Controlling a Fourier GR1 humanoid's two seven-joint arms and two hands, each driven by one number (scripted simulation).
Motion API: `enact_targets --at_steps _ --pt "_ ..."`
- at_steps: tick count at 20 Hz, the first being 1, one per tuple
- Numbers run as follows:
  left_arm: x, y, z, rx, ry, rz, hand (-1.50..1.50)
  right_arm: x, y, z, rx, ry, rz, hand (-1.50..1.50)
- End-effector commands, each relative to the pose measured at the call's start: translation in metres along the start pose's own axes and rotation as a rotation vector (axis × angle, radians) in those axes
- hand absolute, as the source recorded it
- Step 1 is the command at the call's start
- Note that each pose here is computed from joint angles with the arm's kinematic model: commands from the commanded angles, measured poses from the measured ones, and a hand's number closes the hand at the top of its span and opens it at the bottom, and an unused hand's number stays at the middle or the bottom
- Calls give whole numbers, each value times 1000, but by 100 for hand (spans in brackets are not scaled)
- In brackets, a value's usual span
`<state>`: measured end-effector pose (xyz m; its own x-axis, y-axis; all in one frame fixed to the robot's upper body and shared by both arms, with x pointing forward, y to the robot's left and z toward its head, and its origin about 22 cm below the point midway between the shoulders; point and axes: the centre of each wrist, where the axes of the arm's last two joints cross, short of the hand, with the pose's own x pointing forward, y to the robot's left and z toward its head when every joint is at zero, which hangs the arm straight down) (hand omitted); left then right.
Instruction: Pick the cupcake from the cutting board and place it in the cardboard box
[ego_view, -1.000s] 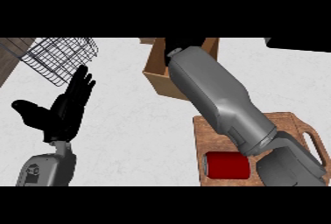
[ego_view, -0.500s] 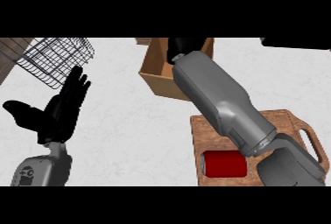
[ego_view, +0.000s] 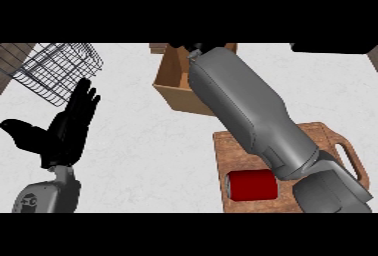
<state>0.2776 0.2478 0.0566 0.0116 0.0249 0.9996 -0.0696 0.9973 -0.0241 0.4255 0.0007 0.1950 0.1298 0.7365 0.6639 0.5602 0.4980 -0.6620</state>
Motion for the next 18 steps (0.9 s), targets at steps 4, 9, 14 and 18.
enact_targets --at_steps 4,9,14,18 --pt "-9 5 10 20 -2 4 0 1 -15 -1 -133 118 -435 -150" --pt "-2 9 5 32 20 -12 0 -38 -4 15 -192 111 -514 -150" --pt "-2 15 16 59 18 -5 0 -82 1 34 -223 116 -516 -150" --pt "-5 25 5 71 22 -15 0 -80 -18 51 -212 84 -540 -150"
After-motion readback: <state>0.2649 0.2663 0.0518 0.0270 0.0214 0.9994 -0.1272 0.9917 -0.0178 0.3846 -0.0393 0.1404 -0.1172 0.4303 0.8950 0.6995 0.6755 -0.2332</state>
